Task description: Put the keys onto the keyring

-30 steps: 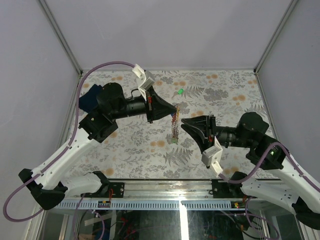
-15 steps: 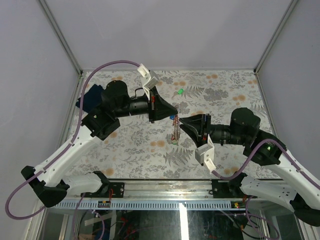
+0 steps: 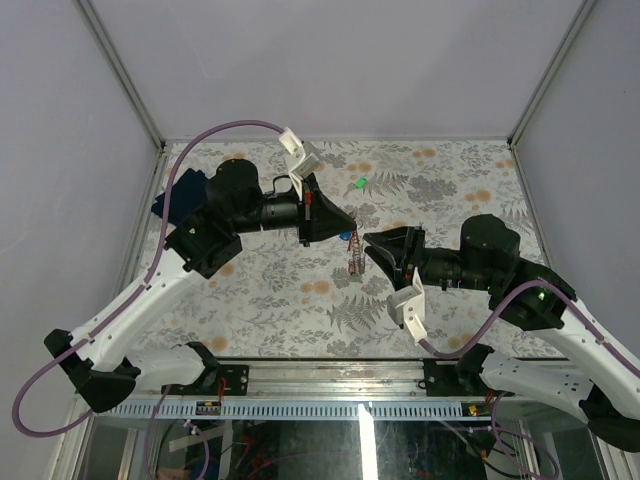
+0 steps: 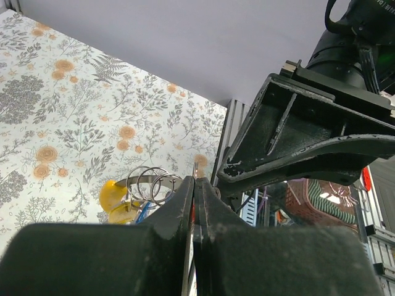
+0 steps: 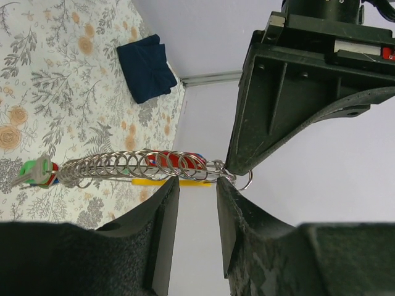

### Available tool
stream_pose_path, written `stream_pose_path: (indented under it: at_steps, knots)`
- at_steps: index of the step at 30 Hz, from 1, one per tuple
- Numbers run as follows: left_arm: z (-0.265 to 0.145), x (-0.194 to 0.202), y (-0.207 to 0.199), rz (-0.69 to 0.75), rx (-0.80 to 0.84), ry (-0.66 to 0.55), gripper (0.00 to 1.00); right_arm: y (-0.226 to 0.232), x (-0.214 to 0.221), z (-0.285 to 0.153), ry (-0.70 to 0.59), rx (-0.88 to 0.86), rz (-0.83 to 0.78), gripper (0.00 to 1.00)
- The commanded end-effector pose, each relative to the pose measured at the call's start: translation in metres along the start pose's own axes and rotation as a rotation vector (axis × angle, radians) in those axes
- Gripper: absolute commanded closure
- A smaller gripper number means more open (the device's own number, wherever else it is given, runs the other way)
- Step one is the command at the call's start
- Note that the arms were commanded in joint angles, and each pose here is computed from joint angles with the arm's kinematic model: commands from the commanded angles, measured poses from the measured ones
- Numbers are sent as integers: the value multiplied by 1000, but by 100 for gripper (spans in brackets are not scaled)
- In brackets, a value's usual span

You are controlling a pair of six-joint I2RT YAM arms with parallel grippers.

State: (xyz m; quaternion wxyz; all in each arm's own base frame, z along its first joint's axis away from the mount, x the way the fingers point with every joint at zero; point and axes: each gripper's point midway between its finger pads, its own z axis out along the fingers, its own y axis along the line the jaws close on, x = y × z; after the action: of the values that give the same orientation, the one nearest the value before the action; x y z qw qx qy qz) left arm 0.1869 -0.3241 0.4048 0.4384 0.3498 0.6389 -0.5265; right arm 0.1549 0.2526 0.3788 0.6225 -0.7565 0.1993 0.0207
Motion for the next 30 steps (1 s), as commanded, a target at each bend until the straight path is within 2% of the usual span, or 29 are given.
stream_pose_path:
  at_steps: [1,17,30]
  knots:
    - [-6,-23,-13,39,32,-51,100,-16,-5,-4,1,36,-31,63]
    - [-4,-19,-13,33,45,-34,100,-15,5,-9,63,33,-54,64]
    - [1,-16,-10,15,49,-18,100,-16,-9,-4,-16,47,-39,65]
